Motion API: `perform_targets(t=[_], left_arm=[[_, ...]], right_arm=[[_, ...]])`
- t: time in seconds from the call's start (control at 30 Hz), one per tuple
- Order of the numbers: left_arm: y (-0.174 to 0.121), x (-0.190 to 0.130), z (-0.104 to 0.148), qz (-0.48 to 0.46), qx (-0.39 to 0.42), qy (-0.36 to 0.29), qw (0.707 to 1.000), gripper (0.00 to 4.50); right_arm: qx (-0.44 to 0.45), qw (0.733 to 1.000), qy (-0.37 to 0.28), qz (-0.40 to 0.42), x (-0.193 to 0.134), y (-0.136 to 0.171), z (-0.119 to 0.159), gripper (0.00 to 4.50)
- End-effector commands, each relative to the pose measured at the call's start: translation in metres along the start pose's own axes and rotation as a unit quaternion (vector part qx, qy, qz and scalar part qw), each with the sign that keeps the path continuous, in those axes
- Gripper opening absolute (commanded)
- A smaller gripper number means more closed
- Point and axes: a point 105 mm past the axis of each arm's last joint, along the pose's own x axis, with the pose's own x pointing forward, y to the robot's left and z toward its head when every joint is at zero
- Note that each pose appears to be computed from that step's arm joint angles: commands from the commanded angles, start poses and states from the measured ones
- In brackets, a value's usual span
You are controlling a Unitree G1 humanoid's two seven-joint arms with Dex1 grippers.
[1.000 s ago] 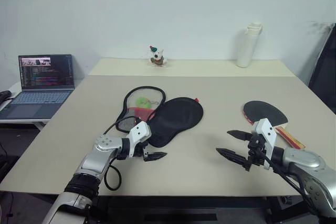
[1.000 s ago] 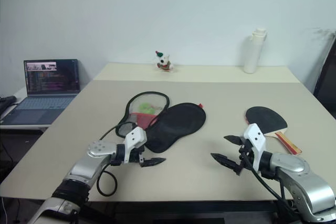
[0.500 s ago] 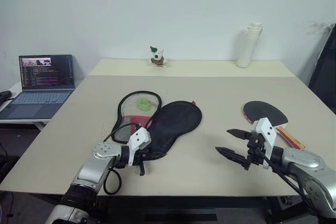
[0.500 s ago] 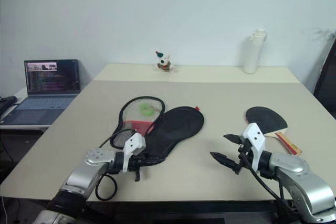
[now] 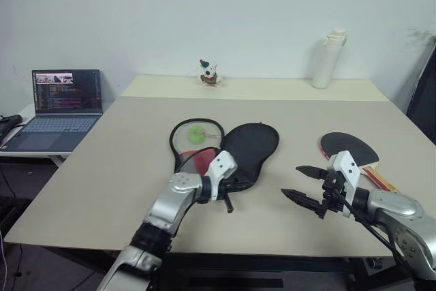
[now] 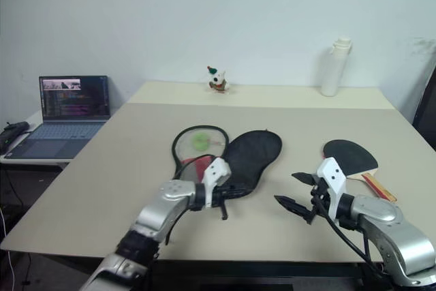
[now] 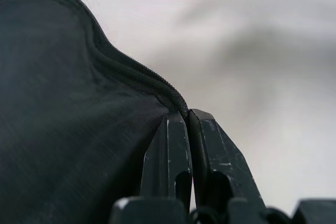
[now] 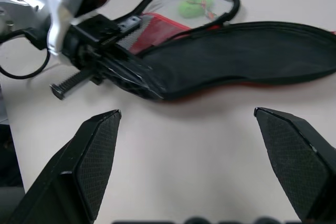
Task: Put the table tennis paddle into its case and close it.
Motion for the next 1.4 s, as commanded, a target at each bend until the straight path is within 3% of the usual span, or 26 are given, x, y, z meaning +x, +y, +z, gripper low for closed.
perform_targets(t=[0.03,0.17,0.27,0.47,0.63,0.77,1.03,1.4], left_arm=[[0.001,0.014,0.009,-0.006,0.025,-0.002,1.0,0.02],[0.003,0.022,0.008,-0.006,0.028,0.005,1.0,0.02],[0.005,0.024,0.009,0.001,0.027,-0.002,1.0,0.78],[-0.01,0.005,0.015,-0.041,0.013,-0.033,0.999,2.86],[-0.016,-0.035,0.016,-0.055,0.004,-0.048,0.997,2.86],[0.016,-0.08,0.019,0.035,0.004,-0.053,0.998,2.86],[0.047,-0.144,0.012,0.13,0.007,-0.028,0.991,2.86],[0.056,-0.169,0.018,0.153,0.016,-0.018,0.988,2.86]], right_arm=[[-0.021,1.0,-0.016,-0.008,-0.007,-0.002,0.011,4.5],[-0.019,1.0,-0.014,-0.014,-0.009,-0.002,0.01,4.5],[-0.016,1.0,-0.014,-0.017,-0.01,-0.002,0.009,4.5],[-0.006,0.999,-0.022,-0.024,-0.004,-0.008,0.011,4.5],[0.029,0.996,-0.039,-0.071,0.007,-0.027,0.015,4.5],[0.122,0.986,-0.038,-0.104,0.025,-0.042,0.018,4.5],[0.171,0.974,0.022,-0.15,0.068,-0.055,-0.002,4.5],[0.197,0.968,0.071,-0.14,0.107,-0.039,-0.027,4.5]])
